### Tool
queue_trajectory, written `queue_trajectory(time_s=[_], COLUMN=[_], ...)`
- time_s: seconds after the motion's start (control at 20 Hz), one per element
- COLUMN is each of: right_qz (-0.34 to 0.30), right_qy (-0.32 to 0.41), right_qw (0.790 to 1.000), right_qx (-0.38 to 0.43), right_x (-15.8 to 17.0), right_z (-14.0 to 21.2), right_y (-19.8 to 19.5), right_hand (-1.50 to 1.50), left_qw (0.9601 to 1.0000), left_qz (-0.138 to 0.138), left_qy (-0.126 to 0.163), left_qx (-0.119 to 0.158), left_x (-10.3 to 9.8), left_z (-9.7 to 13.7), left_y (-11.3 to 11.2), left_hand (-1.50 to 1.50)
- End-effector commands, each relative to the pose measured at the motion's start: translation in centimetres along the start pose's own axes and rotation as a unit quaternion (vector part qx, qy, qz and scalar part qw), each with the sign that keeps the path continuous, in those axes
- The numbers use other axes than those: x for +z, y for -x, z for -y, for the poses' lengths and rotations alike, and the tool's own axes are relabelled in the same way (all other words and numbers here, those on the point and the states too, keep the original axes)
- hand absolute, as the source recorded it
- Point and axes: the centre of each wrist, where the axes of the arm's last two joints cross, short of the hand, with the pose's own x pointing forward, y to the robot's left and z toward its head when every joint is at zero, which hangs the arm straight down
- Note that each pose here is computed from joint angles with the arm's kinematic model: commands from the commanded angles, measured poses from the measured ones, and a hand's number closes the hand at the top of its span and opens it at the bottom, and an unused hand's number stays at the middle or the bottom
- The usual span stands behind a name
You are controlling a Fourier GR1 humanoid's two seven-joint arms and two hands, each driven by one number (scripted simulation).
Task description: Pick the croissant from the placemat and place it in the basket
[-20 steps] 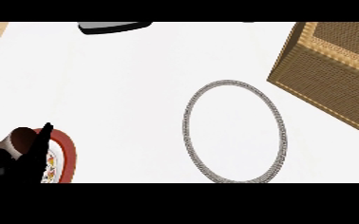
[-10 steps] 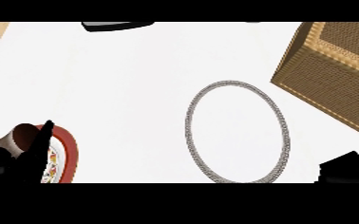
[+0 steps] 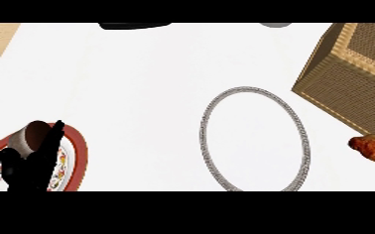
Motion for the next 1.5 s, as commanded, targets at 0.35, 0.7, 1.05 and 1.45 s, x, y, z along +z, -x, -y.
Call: queue_trajectory(time_s=[0.35, 0.7, 1.05, 1.45], right_qz=[-0.032, -0.084, -0.088, -0.122], right_qy=[0.007, 0.016, 0.006, 0.030], right_qw=[0.999, 0.990, 0.988, 0.992], right_qx=[-0.034, -0.111, -0.129, 0.031], right_x=[2.5, 4.8, 4.2, 3.3], right_z=[15.0, 16.4, 16.3, 16.6], right_y=[4.7, 10.6, 14.1, 14.9], right_hand=[1.50, 1.50, 1.50, 1.50], left_qw=[0.9960, 0.9940, 0.9947, 0.9950], left_qz=[-0.070, -0.074, -0.067, -0.052], left_qy=[0.057, 0.080, 0.076, 0.081], left_qx=[-0.002, -0.013, -0.017, -0.026], left_x=[-1.2, -1.6, -2.6, -3.4], left_z=[3.3, 4.0, 5.1, 5.6], left_y=[2.5, 2.6, 1.7, 0.8], left_hand=[0.00, 0.00, 0.00, 0.00])
